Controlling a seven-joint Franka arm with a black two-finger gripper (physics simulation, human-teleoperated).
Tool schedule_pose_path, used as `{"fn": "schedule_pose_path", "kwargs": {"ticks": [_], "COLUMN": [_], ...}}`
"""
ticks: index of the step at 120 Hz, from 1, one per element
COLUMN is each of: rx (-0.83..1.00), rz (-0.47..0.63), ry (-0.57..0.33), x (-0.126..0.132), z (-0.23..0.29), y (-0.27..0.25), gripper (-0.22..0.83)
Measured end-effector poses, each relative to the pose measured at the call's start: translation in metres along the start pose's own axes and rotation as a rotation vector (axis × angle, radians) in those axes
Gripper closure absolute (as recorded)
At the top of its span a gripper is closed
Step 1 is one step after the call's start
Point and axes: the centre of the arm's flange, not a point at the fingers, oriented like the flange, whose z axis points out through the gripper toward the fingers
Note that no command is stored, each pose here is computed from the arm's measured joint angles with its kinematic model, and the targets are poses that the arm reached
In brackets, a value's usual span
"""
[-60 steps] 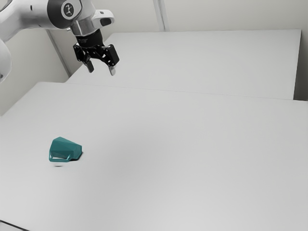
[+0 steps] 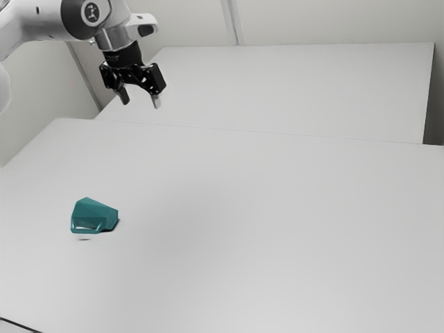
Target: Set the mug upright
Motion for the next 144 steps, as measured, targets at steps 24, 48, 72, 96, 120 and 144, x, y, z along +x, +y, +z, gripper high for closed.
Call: {"fn": "schedule_pose_path", "kwargs": {"ticks": [24,48,72,96,120,144], "rx": [-0.075,-0.218,-0.327,-0.432,-0.538,-0.603], "rz": [0.001,-0.052,-0.021,-0.02,-0.059,-0.054], "ry": [-0.064,-0.085,-0.06,-0.028,0.003,0.042], "x": [-0.038,-0.074,-0.101,-0.127,-0.148,-0.162], "z": [0.025,0.072,0.115,0.158,0.208,0.242], "y": [0.009,-0.056,-0.112,-0.177,-0.259,-0.328], "gripper": [0.0,0.0,0.0,0.0,0.0,0.0]}}
